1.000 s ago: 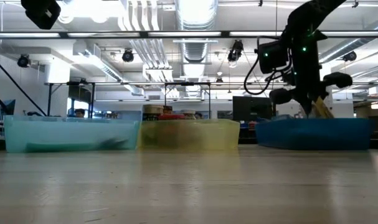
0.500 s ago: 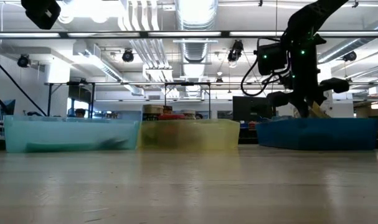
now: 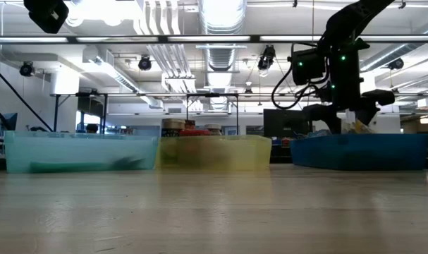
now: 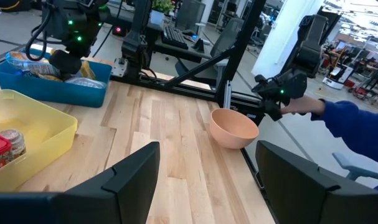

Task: Pick & Place Food Item
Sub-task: Put the yellow noodle pack into the blue bin, then return to Home Position

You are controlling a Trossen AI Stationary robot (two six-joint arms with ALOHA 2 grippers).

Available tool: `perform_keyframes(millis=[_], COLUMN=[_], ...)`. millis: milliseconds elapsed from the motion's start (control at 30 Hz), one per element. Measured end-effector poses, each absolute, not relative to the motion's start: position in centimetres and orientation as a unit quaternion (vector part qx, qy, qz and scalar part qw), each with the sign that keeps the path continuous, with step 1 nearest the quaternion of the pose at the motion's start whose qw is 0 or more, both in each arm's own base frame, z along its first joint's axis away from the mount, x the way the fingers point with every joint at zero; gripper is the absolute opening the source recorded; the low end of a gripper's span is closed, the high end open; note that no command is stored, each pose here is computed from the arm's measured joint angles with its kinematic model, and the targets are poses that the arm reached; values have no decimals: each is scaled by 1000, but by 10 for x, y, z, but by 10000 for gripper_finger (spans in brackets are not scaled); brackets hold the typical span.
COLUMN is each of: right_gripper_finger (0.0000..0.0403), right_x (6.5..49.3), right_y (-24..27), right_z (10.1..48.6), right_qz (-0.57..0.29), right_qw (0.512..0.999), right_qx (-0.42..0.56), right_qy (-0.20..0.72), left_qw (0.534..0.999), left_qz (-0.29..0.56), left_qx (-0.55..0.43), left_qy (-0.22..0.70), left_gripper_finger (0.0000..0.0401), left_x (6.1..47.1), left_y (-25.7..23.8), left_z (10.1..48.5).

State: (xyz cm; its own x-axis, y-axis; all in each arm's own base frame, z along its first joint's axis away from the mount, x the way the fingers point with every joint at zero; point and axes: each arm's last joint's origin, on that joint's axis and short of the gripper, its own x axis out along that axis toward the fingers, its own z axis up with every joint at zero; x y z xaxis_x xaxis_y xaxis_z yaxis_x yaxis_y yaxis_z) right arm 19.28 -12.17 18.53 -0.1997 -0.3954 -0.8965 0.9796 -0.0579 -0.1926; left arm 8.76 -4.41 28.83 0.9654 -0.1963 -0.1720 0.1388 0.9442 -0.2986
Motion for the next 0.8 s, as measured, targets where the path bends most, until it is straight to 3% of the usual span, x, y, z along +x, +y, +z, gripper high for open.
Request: perform_keyframes(millis=[300,800], right_gripper_finger=[299,294], right_x=[197,223], right_y=[-121,-98], right_z=[209,266], right_qz=[-638,-583], right_qw=[541,604], right_qx=[336,304], right_qy=[432,450], left_qw=[981,982], left_qz=[-85,-86], left_qx=[-143,-134], left_qy=[100,100], left_gripper_finger=[269,269], left_x=[88,88], left_y=[-44,-44], left_z=[288,288])
